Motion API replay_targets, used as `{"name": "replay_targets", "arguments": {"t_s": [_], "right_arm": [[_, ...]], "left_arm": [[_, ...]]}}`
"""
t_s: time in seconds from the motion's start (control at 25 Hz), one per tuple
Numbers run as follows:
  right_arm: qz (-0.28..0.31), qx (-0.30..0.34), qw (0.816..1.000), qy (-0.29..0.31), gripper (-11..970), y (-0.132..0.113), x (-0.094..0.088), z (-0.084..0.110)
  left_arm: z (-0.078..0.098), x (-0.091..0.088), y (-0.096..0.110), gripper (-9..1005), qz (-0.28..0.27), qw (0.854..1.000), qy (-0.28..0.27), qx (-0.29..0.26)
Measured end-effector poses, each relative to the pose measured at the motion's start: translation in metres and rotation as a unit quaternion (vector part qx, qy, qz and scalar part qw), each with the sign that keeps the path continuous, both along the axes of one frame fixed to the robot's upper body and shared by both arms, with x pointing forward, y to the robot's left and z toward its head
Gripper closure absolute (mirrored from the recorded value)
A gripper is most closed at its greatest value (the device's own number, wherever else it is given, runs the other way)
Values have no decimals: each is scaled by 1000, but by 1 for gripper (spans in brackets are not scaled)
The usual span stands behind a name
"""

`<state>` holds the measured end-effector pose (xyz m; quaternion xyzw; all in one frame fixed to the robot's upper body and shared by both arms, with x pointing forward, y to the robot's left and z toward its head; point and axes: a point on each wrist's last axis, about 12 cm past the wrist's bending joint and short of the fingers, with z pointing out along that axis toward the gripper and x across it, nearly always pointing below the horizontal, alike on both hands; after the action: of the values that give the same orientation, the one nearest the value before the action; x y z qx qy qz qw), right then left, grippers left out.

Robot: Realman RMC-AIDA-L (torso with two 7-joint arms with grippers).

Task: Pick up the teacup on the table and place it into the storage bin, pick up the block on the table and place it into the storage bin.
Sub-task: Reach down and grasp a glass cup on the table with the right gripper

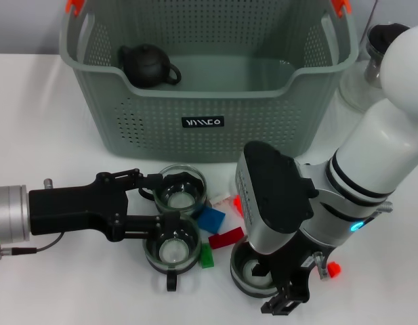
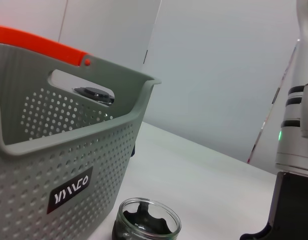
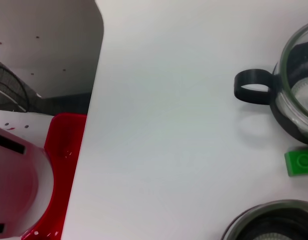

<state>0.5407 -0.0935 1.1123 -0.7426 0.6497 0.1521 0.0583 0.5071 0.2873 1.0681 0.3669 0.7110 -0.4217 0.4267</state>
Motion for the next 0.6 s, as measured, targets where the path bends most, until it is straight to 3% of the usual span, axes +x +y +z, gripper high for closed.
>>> {"name": "replay_targets", "arguments": {"t_s": [0.32,0.6], "right_arm": [[-5,-12,1000,-2,355,-2,1,-1],[-8,-10,1000,-3,636,-3,1,-1]], "left_arm": [[-1,-1,0,121,1,1000,3,-1],[-2,-1,0,121,3,1000,3,0]]}}
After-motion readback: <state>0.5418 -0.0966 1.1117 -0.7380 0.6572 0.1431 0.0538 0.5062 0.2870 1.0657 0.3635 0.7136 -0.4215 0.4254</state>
